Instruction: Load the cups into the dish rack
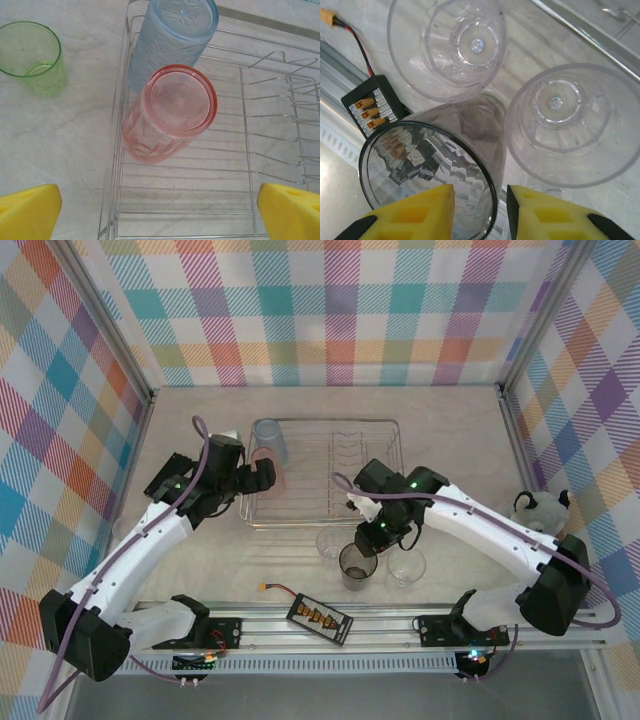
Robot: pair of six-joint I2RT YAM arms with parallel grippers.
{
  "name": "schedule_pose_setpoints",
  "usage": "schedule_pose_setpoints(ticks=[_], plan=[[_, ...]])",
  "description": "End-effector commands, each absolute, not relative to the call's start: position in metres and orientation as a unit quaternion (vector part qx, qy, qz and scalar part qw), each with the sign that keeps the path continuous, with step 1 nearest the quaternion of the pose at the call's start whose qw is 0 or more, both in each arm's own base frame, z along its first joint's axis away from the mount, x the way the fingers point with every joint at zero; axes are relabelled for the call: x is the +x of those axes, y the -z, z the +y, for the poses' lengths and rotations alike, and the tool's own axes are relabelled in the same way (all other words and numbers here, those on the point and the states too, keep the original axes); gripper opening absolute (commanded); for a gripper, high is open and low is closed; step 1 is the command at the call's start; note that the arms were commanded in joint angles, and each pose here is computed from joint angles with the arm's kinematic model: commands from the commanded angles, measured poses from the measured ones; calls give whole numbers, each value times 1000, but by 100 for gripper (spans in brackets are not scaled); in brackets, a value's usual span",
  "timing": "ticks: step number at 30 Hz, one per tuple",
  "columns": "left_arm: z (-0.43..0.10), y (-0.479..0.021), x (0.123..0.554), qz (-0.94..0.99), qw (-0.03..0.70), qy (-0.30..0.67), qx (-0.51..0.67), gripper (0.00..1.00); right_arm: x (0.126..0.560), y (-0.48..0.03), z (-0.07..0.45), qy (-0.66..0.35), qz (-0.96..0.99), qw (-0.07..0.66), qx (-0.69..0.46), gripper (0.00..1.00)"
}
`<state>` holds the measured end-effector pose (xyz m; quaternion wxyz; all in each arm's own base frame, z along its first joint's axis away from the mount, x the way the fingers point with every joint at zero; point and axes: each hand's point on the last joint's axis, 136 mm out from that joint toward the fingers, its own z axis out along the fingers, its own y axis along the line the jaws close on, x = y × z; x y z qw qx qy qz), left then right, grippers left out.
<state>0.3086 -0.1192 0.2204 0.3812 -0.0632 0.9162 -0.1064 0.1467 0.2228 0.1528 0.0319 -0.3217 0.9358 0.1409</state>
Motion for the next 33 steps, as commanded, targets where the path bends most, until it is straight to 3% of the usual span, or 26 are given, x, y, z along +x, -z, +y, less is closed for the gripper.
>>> schedule_pose_setpoints(ticks=[1, 7, 15, 20, 25, 33], plan=[[-117, -233, 310, 904, 404, 121, -73, 100, 142, -152, 227, -136, 923, 28, -358, 35], [-116, -225, 308, 908, 396, 115, -71, 100, 147, -142, 224, -104, 924, 24, -366, 32], [-117, -222, 307, 910, 393, 113, -64, 100, 147, -145, 229, -92, 921, 26, -379, 2], [-120, -232, 307, 903, 405, 129, -54, 100, 151, -174, 237, -126, 911, 77, -385, 0], [-140, -262, 303, 872, 444, 204, -26, 100, 151, -209, 248, -207, 892, 129, -380, 0], [-192, -351, 262, 730, 536, 410, 106, 100, 173, -289, 254, -431, 837, 195, -274, 0]])
